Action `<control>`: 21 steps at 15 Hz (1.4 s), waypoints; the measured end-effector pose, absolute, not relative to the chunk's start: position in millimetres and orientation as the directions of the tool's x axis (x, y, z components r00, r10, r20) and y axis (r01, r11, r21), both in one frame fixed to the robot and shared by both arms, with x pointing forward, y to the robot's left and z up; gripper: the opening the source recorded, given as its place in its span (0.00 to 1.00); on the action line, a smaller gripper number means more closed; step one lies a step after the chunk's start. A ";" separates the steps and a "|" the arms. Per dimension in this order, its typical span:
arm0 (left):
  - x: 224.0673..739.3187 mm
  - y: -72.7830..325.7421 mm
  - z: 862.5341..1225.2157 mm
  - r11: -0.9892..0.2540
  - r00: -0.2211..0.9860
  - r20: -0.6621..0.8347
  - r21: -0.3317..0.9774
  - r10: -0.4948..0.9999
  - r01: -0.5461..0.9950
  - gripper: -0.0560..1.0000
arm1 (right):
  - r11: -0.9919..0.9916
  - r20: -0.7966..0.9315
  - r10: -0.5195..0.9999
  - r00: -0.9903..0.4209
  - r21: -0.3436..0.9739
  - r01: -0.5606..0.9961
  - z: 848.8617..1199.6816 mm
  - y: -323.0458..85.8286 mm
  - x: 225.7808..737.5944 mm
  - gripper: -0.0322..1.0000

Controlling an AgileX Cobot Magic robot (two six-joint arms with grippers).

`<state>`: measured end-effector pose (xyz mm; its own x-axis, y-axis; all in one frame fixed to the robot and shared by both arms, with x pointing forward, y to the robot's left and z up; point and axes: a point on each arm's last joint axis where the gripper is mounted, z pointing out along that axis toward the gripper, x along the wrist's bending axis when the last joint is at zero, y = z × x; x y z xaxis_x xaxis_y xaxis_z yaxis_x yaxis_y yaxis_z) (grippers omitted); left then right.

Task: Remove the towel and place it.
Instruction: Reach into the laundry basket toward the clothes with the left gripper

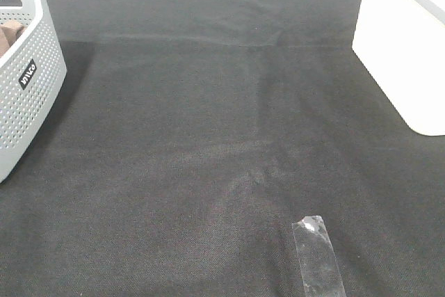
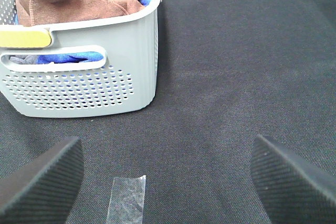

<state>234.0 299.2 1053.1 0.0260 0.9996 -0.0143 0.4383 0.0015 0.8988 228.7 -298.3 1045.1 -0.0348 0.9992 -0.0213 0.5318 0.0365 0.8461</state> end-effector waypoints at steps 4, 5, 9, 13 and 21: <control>234.0 299.2 1053.1 0.001 0.026 -0.014 0.899 1.000 0.438 0.82 | 0.036 -0.021 0.999 -0.035 0.846 0.532 1045.1 -298.3 228.7 0.97; 234.0 299.2 1053.1 0.001 0.026 -0.014 0.899 1.000 0.438 0.82 | 0.036 -0.021 0.999 -0.035 0.846 0.532 1045.1 -298.3 228.7 0.97; 234.0 299.2 1053.1 0.001 0.026 -0.014 0.899 1.000 0.438 0.82 | 0.036 -0.021 0.999 -0.035 0.846 0.532 1045.1 -298.3 228.7 0.97; 234.0 299.2 1053.1 0.001 0.026 -0.014 0.899 1.000 0.438 0.82 | 0.036 -0.021 0.999 -0.035 0.846 0.532 1045.1 -298.3 228.7 0.97; 234.0 299.2 1053.1 0.001 0.026 -0.014 0.899 1.000 0.438 0.82 | 0.036 -0.021 0.999 -0.035 0.846 0.532 1045.1 -298.3 228.7 0.97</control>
